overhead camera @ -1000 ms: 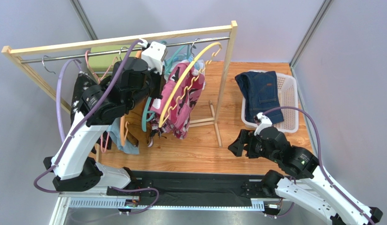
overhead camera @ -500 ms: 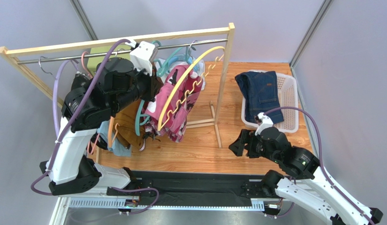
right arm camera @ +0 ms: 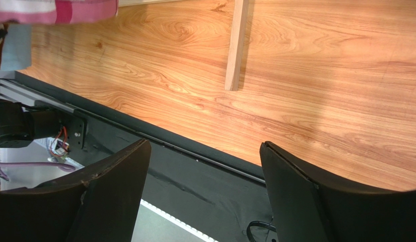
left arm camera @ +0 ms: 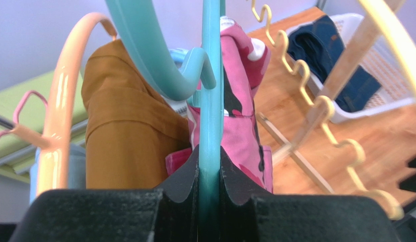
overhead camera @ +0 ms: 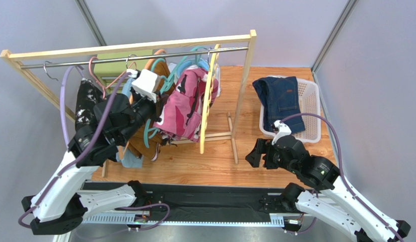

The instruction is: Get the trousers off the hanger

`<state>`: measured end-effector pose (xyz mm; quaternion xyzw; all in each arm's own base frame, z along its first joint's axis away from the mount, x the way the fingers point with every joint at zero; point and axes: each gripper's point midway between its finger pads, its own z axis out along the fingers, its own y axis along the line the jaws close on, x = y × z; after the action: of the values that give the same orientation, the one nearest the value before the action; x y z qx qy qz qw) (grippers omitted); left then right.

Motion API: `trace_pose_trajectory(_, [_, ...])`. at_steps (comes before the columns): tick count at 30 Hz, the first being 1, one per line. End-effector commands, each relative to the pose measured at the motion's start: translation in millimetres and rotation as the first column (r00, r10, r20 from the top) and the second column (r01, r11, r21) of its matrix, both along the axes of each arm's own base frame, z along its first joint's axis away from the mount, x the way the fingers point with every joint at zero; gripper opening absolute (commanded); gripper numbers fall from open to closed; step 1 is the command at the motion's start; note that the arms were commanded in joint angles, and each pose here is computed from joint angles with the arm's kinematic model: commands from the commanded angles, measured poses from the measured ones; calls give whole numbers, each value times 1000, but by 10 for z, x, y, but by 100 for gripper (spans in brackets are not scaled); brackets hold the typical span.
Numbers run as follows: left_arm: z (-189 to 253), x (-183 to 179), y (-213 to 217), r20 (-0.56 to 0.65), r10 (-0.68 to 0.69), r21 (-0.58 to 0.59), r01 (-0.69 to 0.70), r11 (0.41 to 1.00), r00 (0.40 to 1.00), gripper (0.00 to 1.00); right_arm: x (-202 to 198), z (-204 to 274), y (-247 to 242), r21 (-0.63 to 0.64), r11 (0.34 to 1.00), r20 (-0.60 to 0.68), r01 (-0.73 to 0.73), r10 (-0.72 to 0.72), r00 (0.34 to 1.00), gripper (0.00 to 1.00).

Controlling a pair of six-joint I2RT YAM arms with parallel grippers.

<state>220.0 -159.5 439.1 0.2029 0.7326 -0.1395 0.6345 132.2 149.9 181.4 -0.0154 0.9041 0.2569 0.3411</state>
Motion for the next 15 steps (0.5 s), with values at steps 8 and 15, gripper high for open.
trace_pose_trajectory(8, [988,156,19,428,122,-292,9,957,895,0,125,-7,67,-34,999,50,-26,28,998,87])
trace_pose_trajectory(15, [1003,-71,90,381,66,-349,77,934,922,0,185,198,164,14,999,110,-52,51,993,90])
